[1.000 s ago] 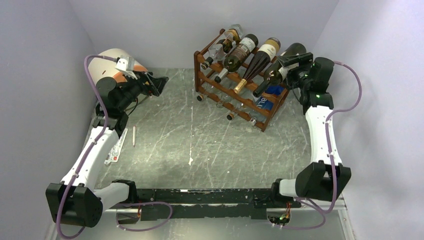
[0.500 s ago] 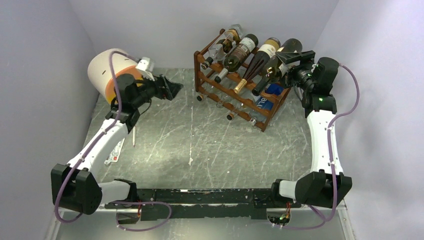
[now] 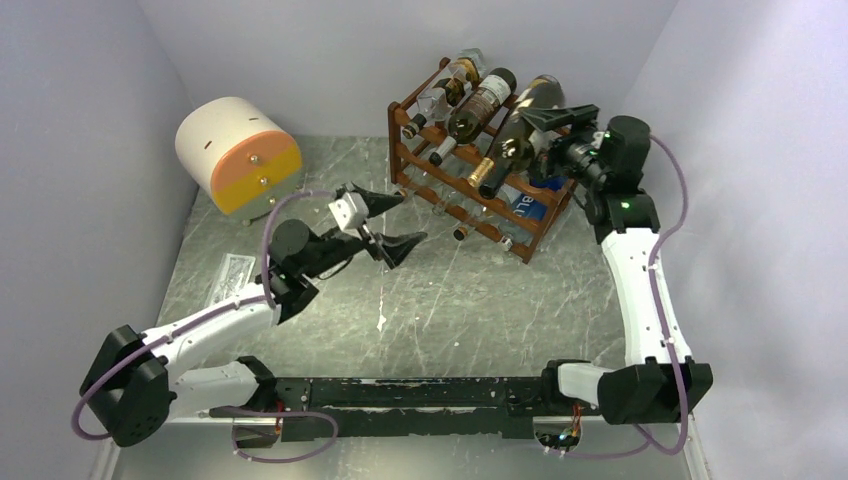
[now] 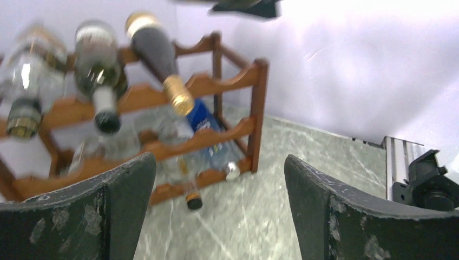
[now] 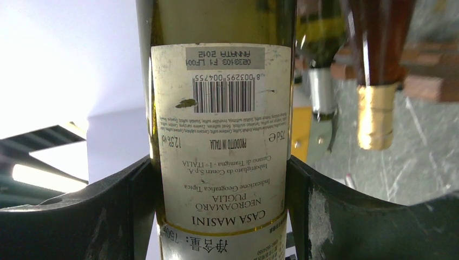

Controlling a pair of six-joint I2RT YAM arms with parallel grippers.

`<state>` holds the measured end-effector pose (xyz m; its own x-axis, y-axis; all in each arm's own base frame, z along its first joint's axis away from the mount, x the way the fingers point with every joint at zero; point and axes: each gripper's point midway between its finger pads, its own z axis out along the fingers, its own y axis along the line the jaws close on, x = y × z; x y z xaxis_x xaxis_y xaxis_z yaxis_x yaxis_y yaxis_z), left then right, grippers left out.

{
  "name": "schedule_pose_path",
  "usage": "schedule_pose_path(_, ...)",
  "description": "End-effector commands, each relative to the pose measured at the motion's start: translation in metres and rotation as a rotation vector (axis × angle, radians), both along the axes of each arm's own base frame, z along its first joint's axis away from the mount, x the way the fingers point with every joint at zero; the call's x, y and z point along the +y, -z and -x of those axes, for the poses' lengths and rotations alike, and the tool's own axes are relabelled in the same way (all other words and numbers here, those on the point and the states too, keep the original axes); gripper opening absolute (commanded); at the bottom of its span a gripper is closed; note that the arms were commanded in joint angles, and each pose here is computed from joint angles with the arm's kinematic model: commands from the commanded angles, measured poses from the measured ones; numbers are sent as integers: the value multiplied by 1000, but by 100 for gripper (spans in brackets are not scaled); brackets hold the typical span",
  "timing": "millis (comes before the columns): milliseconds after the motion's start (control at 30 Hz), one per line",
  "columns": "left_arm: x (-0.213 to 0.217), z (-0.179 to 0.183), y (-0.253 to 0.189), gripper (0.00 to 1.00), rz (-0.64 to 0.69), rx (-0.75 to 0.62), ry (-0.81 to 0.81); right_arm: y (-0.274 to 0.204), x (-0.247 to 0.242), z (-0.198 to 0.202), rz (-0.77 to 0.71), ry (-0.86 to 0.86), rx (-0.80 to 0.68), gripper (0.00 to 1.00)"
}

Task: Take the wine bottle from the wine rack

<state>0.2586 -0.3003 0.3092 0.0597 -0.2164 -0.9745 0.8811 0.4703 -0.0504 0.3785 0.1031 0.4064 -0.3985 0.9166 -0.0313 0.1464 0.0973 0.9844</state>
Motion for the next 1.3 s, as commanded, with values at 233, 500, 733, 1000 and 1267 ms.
schedule_pose_path(233, -19, 50, -103, 92, 91, -699, -238, -46, 98, 28, -129, -267, -86, 13)
schedule_pose_path(500, -27, 51, -130, 92, 106, -851, -385, -45, 120, 42, -183, -327, -72, 13)
schedule_pose_path(733, -37, 53, -153, 87, 131, -930, -439, -39, 131, 48, -187, -349, -53, 13)
schedule_pose_path(1000, -52, 53, -163, 68, 123, -975, -450, -31, 146, 54, -216, -395, -25, 13)
schedule_pose_path(1267, -54, 46, -160, 58, 91, -983, -489, -34, 149, 60, -235, -411, -31, 13)
